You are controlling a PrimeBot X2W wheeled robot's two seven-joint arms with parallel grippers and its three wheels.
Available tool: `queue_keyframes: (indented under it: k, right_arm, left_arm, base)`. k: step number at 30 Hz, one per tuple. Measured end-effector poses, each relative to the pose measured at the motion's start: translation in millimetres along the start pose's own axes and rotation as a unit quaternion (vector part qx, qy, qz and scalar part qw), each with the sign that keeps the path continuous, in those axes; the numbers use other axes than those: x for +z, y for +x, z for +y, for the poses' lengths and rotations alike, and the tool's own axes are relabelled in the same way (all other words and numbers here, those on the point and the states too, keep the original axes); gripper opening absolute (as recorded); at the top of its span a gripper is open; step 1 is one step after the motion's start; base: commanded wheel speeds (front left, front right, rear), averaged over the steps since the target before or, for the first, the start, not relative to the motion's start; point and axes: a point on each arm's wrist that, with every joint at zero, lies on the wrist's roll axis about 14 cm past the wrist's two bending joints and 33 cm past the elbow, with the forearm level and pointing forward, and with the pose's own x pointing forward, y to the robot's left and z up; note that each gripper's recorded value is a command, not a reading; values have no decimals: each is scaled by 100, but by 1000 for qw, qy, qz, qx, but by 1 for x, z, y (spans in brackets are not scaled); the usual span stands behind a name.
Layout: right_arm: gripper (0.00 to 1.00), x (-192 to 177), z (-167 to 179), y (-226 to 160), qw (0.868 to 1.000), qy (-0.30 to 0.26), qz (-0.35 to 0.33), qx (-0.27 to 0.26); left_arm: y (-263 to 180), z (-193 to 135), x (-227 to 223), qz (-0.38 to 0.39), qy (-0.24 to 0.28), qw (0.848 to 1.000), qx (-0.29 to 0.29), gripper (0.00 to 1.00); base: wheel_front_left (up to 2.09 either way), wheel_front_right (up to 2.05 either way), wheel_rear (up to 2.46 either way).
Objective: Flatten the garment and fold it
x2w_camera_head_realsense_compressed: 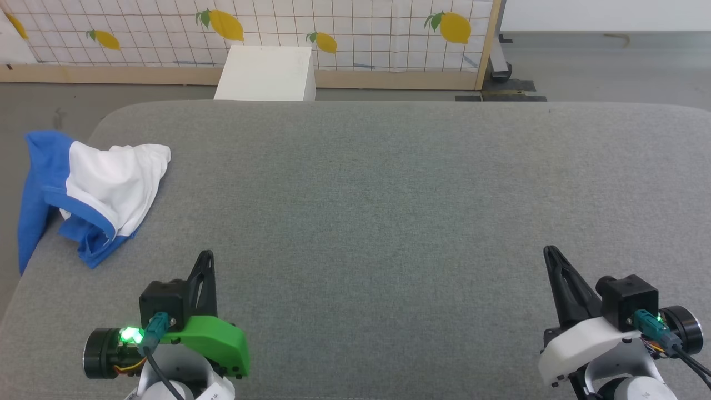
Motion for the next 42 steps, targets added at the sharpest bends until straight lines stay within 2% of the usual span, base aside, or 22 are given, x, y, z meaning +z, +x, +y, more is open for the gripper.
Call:
queue_keyframes:
  k: [27, 28, 42]
  right_arm:
    - [0, 0, 0, 0, 1000, 0, 0, 0]
    - [100, 0, 0, 0, 1000, 0, 0, 0]
    - [100, 0, -1, 0, 1000, 1, 0, -1]
  left_arm:
    - [0, 0, 0, 0, 0, 1000, 0, 0]
    - [0, 0, 0, 0, 0, 1000, 0, 100]
    - [0, -4, -2, 1, -6, 1000, -6, 100]
  base:
    - [0, 0, 0]
    - [0, 0, 0]
    - [0, 0, 0]
